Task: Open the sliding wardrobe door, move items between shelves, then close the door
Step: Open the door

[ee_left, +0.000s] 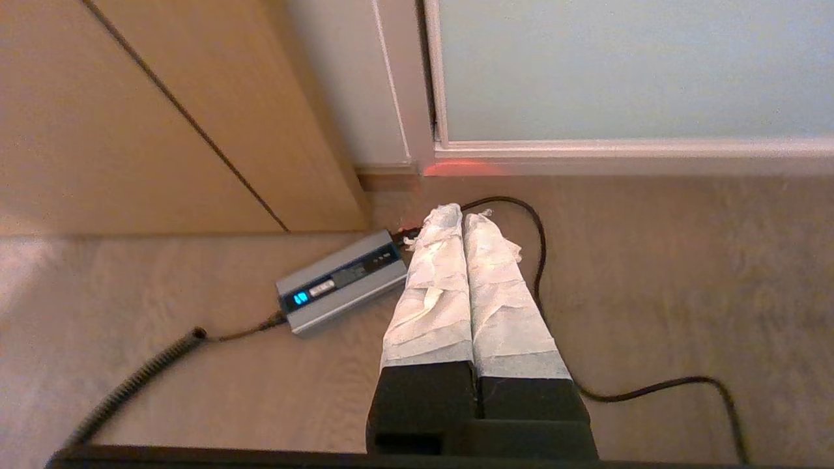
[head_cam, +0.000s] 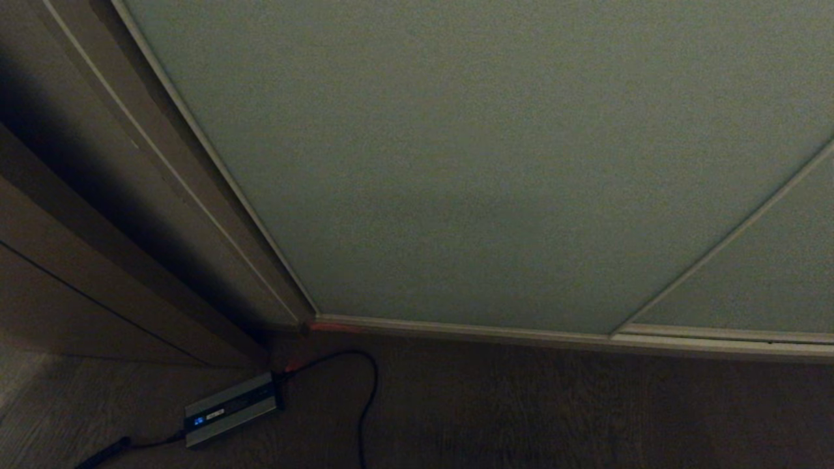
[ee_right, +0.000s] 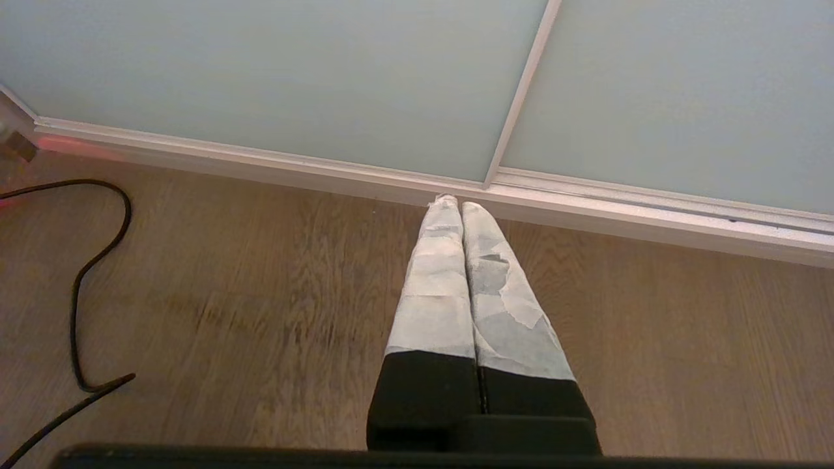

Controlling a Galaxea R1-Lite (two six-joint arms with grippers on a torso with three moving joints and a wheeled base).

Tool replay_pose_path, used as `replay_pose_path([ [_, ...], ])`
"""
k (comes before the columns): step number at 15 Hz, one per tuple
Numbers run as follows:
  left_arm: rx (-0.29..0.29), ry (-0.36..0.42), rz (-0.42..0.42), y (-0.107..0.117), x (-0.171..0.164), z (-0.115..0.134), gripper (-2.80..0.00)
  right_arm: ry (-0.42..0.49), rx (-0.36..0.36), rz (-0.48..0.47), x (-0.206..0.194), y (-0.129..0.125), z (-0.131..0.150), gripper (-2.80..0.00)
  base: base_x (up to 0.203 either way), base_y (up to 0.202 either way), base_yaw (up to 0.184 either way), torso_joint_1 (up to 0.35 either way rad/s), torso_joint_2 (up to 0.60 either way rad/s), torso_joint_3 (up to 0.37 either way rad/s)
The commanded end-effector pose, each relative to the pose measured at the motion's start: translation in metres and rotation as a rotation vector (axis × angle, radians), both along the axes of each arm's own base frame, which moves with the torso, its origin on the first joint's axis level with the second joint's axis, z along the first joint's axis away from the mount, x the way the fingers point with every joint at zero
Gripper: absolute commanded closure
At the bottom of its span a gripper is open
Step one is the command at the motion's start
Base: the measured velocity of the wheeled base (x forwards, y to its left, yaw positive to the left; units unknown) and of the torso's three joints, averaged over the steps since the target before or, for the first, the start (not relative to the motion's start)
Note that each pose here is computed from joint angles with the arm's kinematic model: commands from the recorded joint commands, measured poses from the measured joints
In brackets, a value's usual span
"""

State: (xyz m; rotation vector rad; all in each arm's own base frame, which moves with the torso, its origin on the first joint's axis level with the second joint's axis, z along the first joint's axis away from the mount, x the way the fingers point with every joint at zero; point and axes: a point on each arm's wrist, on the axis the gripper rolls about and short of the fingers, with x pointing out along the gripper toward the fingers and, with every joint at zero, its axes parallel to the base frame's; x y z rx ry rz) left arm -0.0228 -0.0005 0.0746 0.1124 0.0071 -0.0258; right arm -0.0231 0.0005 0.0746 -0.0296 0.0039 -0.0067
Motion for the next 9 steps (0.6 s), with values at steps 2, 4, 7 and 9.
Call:
replay_pose_path([
  [2, 0.048, -0.005, -0.007, 0.000, 0.000, 0.001, 0.00, 0.007, 0.000, 0.001, 0.001, 0.000, -0.001, 0.00, 0.000, 0.000, 0.000, 0.000, 0.00, 0.000],
  [4, 0.036, -0.060, -0.003, 0.000, -0.003, 0.014, 0.00, 0.007, 0.001, 0.001, 0.001, 0.000, -0.001, 0.00, 0.000, 0.000, 0.000, 0.000, 0.00, 0.000],
  [7, 0.029, -0.268, 0.005, 0.000, -0.024, 0.083, 0.00, 0.007, 0.001, 0.001, 0.001, 0.000, -0.001, 0.00, 0.000, 0.000, 0.000, 0.000, 0.00, 0.000],
  [9, 0.031, -0.416, 0.033, 0.001, -0.044, 0.134, 0.00, 0.007, 0.001, 0.001, 0.001, 0.000, -0.001, 0.00, 0.000, 0.000, 0.000, 0.000, 0.00, 0.000],
])
